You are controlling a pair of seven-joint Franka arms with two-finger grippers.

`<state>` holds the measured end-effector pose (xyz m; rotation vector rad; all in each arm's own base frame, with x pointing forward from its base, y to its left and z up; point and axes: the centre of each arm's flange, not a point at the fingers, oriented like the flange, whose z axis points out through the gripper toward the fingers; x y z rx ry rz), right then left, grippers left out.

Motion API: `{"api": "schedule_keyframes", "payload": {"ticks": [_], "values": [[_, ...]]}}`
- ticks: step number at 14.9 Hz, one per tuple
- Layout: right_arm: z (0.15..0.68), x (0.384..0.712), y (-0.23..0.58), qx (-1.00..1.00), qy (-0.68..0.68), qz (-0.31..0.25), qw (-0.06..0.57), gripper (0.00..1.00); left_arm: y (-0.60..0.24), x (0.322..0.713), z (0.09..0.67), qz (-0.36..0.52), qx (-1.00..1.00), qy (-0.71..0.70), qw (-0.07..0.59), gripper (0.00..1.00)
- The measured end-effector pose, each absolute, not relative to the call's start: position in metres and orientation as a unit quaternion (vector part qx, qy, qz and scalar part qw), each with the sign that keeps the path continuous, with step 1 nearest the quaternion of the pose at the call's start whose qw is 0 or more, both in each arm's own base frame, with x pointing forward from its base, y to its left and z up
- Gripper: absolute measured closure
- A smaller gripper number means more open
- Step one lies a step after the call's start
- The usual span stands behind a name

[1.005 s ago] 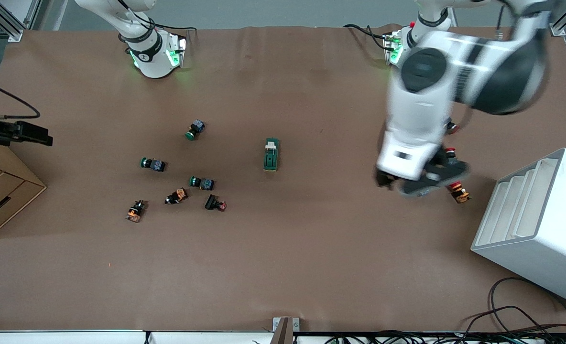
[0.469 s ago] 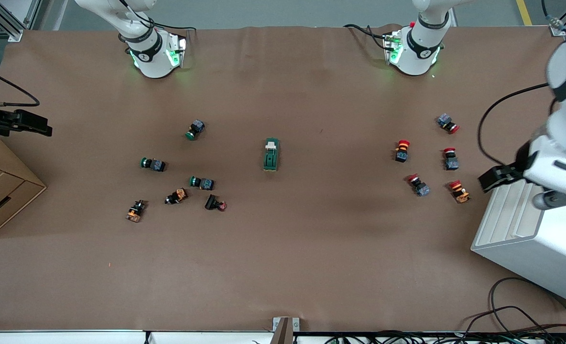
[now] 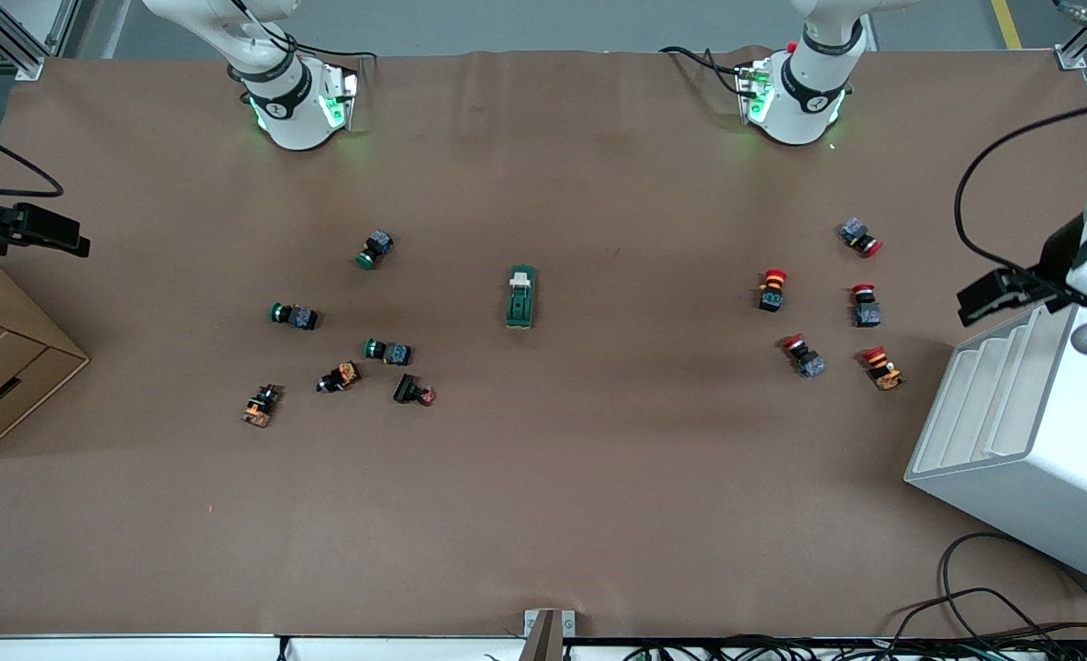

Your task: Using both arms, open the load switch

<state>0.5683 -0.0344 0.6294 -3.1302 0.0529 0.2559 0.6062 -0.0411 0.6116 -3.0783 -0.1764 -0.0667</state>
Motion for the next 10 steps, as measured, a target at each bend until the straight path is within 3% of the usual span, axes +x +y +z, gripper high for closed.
{"api": "schedule_keyframes", "payload": {"ticks": [10], "values": [[0.658,0.505,-0.036,-1.0,0.017,0.023,0.007,0.0,-0.04,0.514,0.631,-0.006,-1.0,0.001,-0.001,0.0]]}}
